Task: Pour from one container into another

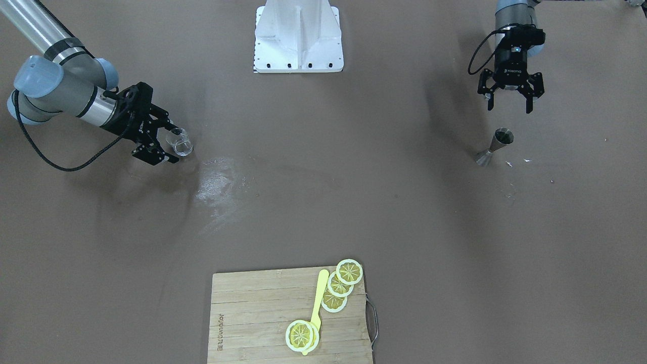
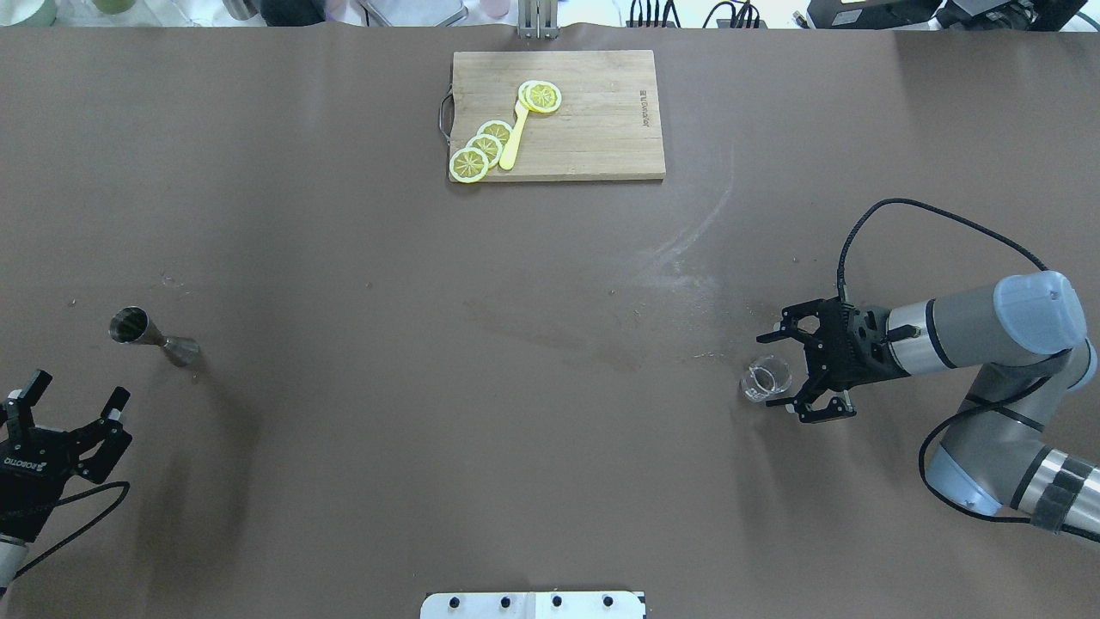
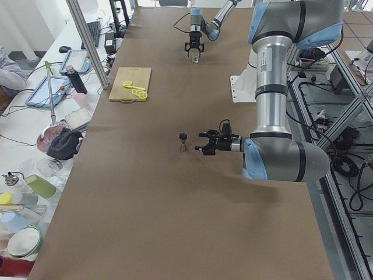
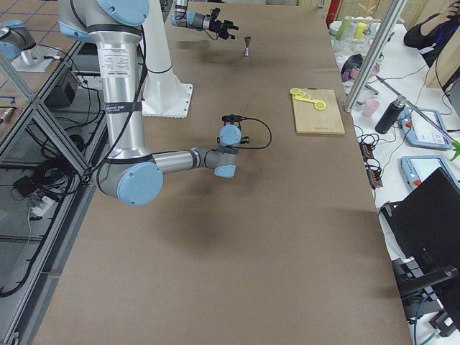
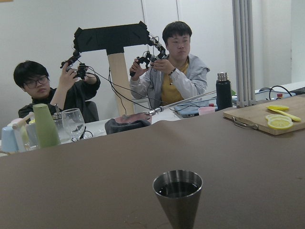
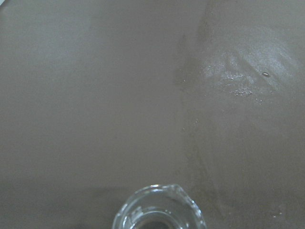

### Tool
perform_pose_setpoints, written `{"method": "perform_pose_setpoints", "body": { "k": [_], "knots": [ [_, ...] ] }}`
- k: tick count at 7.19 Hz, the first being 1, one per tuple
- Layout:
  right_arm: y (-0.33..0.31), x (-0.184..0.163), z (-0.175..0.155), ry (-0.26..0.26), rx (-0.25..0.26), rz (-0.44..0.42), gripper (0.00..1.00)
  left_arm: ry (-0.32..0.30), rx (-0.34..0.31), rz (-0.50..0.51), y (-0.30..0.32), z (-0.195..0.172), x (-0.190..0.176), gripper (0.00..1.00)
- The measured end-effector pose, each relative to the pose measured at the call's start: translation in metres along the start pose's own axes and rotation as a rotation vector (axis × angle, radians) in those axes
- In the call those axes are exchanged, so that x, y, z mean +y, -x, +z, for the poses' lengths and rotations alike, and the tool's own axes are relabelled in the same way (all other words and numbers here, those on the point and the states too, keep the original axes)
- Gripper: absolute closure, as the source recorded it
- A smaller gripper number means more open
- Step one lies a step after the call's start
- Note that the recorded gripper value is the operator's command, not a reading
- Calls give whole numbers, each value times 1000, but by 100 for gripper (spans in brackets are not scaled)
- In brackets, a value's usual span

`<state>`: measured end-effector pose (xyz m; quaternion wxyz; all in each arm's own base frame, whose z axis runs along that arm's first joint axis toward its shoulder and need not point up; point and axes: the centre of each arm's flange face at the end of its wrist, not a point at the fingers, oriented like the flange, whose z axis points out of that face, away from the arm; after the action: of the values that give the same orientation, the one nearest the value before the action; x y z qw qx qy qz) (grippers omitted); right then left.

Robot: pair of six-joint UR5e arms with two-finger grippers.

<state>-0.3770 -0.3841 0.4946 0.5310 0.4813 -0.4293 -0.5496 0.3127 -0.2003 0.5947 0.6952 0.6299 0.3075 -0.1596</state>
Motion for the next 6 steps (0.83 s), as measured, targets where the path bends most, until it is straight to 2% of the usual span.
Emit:
{"method": "perform_pose_setpoints", "body": {
  "k": [3, 6],
  "knots": [
    [3, -1, 4, 1, -7, 4, 26, -33, -59, -93, -18, 4, 18, 2],
    [3, -1, 4, 1, -8, 4, 30, 35, -46, -98, -20, 8, 35, 2]
  ]
}}
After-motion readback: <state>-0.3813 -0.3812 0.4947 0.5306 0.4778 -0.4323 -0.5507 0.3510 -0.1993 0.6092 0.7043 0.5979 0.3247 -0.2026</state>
